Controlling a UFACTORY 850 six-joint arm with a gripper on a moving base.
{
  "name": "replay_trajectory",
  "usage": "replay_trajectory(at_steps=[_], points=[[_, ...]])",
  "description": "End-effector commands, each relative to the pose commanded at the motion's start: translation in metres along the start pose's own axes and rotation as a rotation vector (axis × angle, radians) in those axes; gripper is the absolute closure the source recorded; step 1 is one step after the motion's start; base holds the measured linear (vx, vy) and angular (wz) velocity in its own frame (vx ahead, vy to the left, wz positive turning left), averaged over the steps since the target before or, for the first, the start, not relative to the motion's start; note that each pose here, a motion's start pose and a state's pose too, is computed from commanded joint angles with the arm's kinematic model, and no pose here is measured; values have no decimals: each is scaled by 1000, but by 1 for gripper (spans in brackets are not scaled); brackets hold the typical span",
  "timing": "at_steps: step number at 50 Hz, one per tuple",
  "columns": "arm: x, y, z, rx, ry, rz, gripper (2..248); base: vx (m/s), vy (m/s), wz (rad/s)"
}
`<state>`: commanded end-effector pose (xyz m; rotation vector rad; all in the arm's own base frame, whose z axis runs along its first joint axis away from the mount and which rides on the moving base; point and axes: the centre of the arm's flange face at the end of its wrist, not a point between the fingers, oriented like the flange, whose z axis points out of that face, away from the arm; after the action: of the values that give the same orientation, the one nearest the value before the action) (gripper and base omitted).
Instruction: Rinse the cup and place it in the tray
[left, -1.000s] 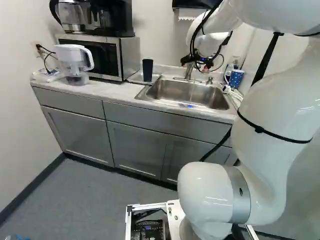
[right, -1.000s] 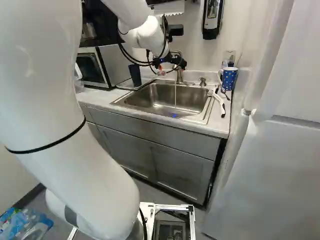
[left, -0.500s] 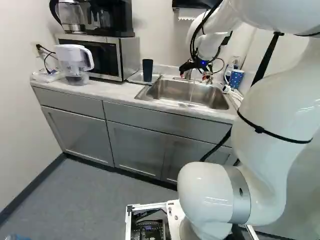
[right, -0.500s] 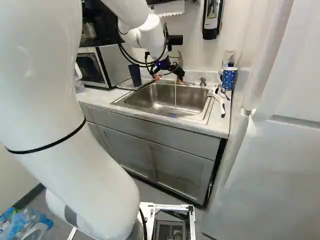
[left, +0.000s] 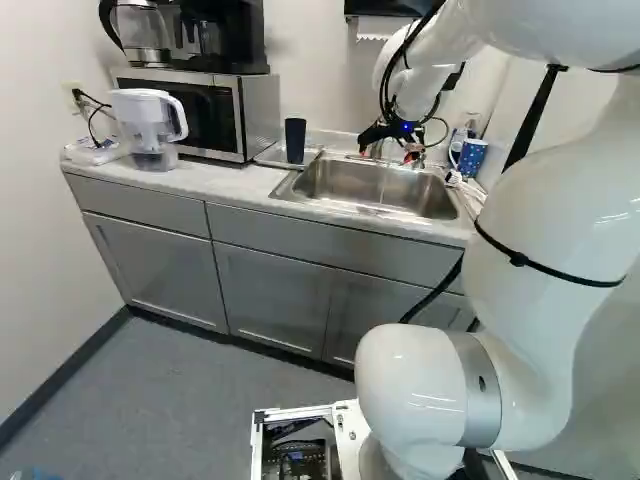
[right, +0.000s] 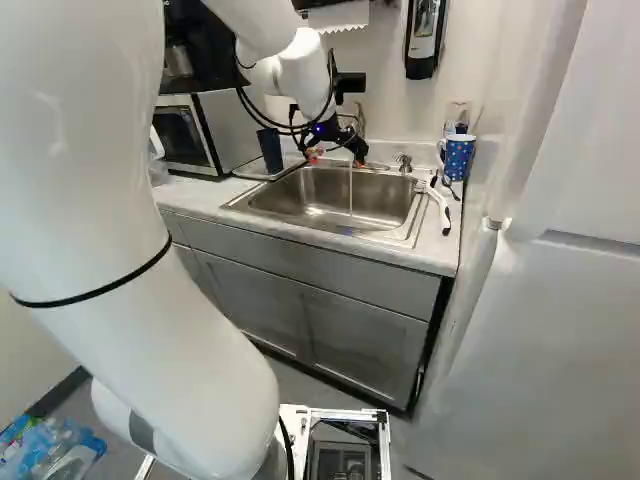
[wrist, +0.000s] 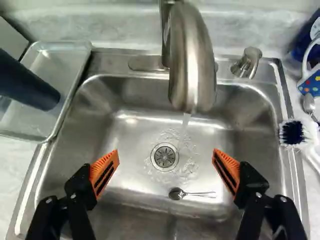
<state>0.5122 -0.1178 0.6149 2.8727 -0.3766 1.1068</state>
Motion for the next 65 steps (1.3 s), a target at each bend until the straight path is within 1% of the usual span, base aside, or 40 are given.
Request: replay_trajectory(at_steps=[25,65], points=[[23,1,-3,-5,261,28,3,0,0,0],[57,3,-20,-28,681,29,3,0,0,0]])
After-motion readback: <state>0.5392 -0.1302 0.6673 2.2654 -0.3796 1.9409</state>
